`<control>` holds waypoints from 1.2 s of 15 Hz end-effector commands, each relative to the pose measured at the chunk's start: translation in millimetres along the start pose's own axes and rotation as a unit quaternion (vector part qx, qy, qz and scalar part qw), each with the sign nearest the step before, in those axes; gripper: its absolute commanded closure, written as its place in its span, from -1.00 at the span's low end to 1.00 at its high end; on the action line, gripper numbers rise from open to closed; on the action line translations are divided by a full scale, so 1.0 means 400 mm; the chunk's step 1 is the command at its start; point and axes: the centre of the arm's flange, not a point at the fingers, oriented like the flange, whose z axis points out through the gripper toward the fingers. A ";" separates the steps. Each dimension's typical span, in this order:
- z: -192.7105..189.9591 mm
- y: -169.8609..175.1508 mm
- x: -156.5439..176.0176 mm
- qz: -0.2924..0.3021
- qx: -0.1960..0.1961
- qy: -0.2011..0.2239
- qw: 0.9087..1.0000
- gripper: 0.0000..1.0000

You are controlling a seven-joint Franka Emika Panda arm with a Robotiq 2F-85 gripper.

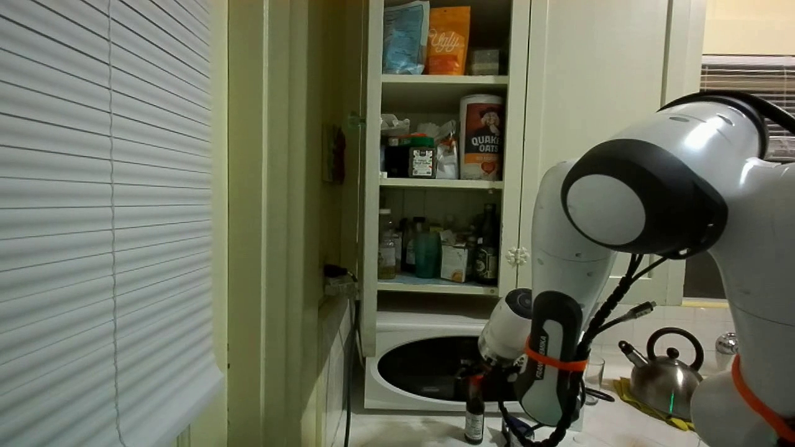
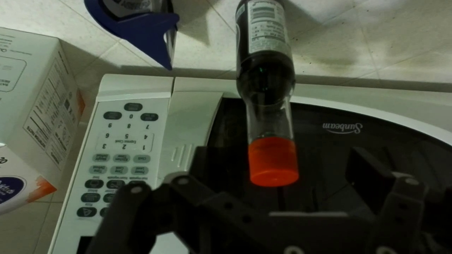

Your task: Put the bottle inside the cupboard

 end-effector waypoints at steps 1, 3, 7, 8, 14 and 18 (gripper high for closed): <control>0.035 -0.007 -0.021 0.011 -0.003 0.011 1.000 -1.00; 0.044 -0.008 -0.023 0.012 -0.005 0.015 1.000 -1.00; 0.058 -0.011 -0.022 0.022 -0.015 0.025 0.999 -1.00; 0.061 -0.013 -0.023 0.024 -0.018 0.027 0.999 -1.00; 0.071 -0.025 -0.042 0.031 -0.028 0.021 0.999 -1.00; 0.077 -0.017 -0.045 0.035 -0.042 0.014 0.998 -1.00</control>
